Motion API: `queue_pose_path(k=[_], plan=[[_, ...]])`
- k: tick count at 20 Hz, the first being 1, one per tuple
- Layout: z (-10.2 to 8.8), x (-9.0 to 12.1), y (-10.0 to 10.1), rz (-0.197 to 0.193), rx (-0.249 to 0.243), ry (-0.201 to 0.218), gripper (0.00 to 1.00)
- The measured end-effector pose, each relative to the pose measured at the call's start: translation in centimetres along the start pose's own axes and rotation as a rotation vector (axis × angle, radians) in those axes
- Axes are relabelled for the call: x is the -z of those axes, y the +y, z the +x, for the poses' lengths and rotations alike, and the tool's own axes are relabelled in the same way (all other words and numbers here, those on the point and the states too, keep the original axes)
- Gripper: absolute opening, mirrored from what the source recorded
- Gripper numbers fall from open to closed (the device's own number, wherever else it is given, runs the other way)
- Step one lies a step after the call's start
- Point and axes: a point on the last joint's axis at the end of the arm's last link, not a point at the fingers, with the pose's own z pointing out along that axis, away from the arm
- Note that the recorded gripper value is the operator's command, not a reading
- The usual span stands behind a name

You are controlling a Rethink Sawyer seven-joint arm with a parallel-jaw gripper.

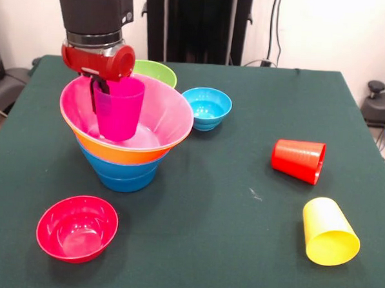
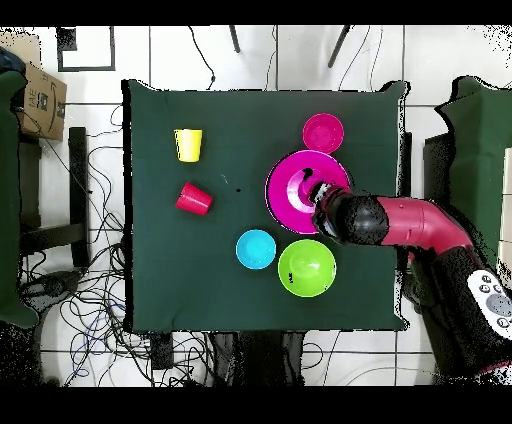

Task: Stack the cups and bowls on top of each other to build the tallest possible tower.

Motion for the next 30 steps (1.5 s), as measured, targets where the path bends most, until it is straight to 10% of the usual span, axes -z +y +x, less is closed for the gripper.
queue_pose_path(k=[9, 30], plan=[[-0.1, -2.9, -0.9, 0.012, 0.033, -0.001, 0.00], [-0.4, -2.7, -0.9, 0.015, 0.037, -0.009, 0.00]])
